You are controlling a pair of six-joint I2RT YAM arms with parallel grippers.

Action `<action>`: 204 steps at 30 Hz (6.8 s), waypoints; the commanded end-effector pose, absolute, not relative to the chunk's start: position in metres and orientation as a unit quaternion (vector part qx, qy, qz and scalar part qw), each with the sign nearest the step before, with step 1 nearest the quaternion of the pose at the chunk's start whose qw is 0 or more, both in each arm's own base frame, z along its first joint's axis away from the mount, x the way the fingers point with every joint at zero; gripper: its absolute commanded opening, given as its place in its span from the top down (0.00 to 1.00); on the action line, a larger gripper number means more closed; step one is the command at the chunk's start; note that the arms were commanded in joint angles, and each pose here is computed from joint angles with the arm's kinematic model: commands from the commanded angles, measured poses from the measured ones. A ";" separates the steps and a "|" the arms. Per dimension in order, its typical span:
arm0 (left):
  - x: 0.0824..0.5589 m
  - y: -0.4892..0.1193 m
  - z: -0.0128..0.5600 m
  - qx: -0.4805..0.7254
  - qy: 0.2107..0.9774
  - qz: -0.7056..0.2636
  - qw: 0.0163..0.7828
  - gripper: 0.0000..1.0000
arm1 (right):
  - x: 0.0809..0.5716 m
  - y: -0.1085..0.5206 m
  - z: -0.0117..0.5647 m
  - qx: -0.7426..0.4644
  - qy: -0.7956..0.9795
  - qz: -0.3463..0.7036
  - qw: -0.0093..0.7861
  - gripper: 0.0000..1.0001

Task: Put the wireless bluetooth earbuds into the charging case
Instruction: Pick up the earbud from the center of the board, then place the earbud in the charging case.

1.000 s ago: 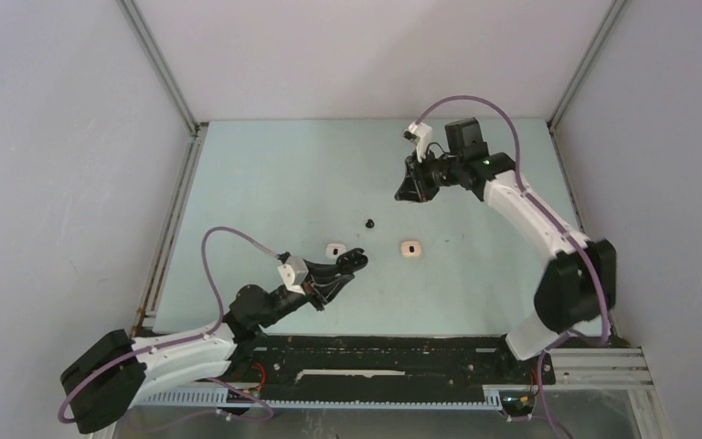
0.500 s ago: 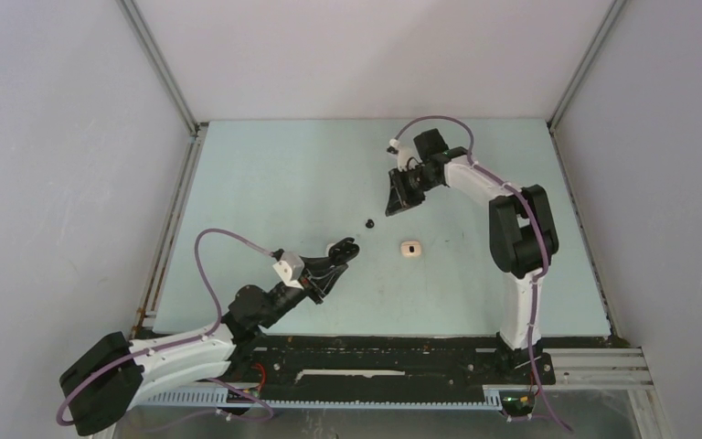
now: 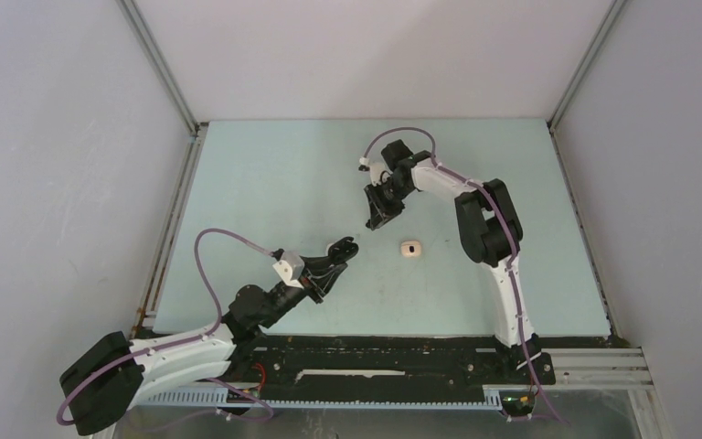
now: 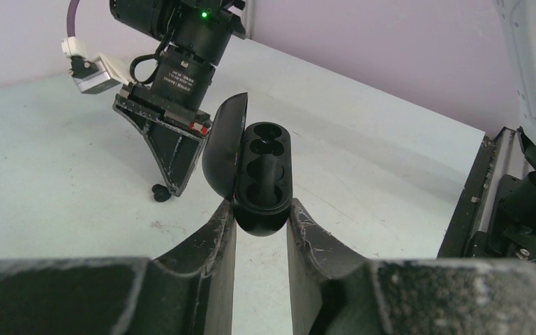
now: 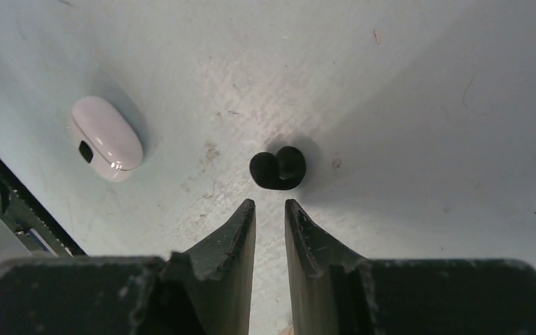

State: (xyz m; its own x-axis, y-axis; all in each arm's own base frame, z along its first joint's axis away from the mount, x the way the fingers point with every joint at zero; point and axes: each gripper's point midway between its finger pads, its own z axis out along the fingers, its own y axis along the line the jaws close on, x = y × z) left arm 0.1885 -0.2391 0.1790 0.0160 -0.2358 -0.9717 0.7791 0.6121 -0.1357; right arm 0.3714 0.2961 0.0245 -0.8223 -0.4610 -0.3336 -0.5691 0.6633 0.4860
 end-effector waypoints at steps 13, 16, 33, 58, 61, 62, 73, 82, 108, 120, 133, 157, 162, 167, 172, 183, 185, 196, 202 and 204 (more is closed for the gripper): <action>0.184 -0.229 0.146 0.243 0.611 -0.356 0.664 1.00 | 0.390 0.315 0.015 -0.308 0.908 0.265 0.103 0.72; 0.184 -0.229 0.146 0.244 0.612 -0.356 0.662 1.00 | 0.388 0.319 0.012 -0.314 0.907 0.261 0.100 0.71; 0.184 -0.232 0.146 0.249 0.614 -0.356 0.659 1.00 | 0.368 0.314 0.051 -0.329 0.895 0.274 0.127 0.93; 0.190 -0.214 0.151 0.200 0.614 -0.347 0.680 1.00 | 0.335 0.275 0.117 -0.642 0.623 0.228 0.384 0.67; 0.197 -0.209 0.147 0.179 0.630 -0.341 0.675 1.00 | 0.336 0.278 0.109 -0.687 0.583 0.187 0.392 0.64; 0.200 -0.207 0.146 0.171 0.635 -0.340 0.672 1.00 | 0.336 0.279 0.105 -0.705 0.565 0.173 0.392 0.64; 0.225 -0.174 0.137 0.081 0.664 -0.312 0.675 1.00 | 0.348 0.299 0.074 -0.787 0.442 0.054 0.427 0.67; 0.227 -0.171 0.138 0.074 0.662 -0.307 0.680 1.00 | 0.364 0.301 0.046 -0.800 0.445 0.036 0.402 0.72; 0.227 -0.169 0.138 0.075 0.662 -0.302 0.682 1.00 | 0.384 0.315 0.019 -0.804 0.473 0.052 0.356 0.75; 0.226 -0.170 0.139 0.077 0.661 -0.304 0.682 1.00 | 0.385 0.310 0.032 -0.789 0.500 0.054 0.352 0.68; 0.226 -0.169 0.140 0.075 0.659 -0.305 0.683 1.00 | 0.368 0.309 0.033 -0.795 0.500 0.082 0.334 0.76; 0.226 -0.168 0.139 0.075 0.661 -0.301 0.684 1.00 | 0.395 0.322 0.007 -0.804 0.507 0.073 0.301 0.73; 0.226 -0.167 0.139 0.074 0.659 -0.301 0.685 1.00 | 0.401 0.330 0.017 -0.792 0.517 0.082 0.314 0.78; 0.226 -0.168 0.138 0.076 0.661 -0.301 0.684 1.00 | 0.399 0.330 0.032 -0.784 0.526 0.085 0.318 0.78; 0.226 -0.171 0.139 0.080 0.661 -0.304 0.681 1.00 | 0.392 0.322 0.035 -0.775 0.546 0.103 0.300 0.81; 0.225 -0.173 0.138 0.084 0.662 -0.309 0.678 1.00 | 0.310 0.289 0.087 -0.712 0.614 0.203 0.274 0.90; 0.224 -0.176 0.138 0.089 0.662 -0.313 0.675 1.00 | 0.284 0.281 0.105 -0.701 0.620 0.228 0.269 0.92; 0.203 -0.223 0.137 0.189 0.654 -0.394 0.618 1.00 | 0.167 0.263 0.184 -0.697 0.607 0.276 0.262 0.96; 0.165 -0.275 0.142 0.293 0.614 -0.479 0.555 1.00 | 0.145 0.255 0.183 -0.710 0.614 0.242 0.245 0.96; 0.157 -0.284 0.141 0.311 0.608 -0.491 0.541 1.00 | 0.145 0.247 0.179 -0.709 0.621 0.235 0.235 0.96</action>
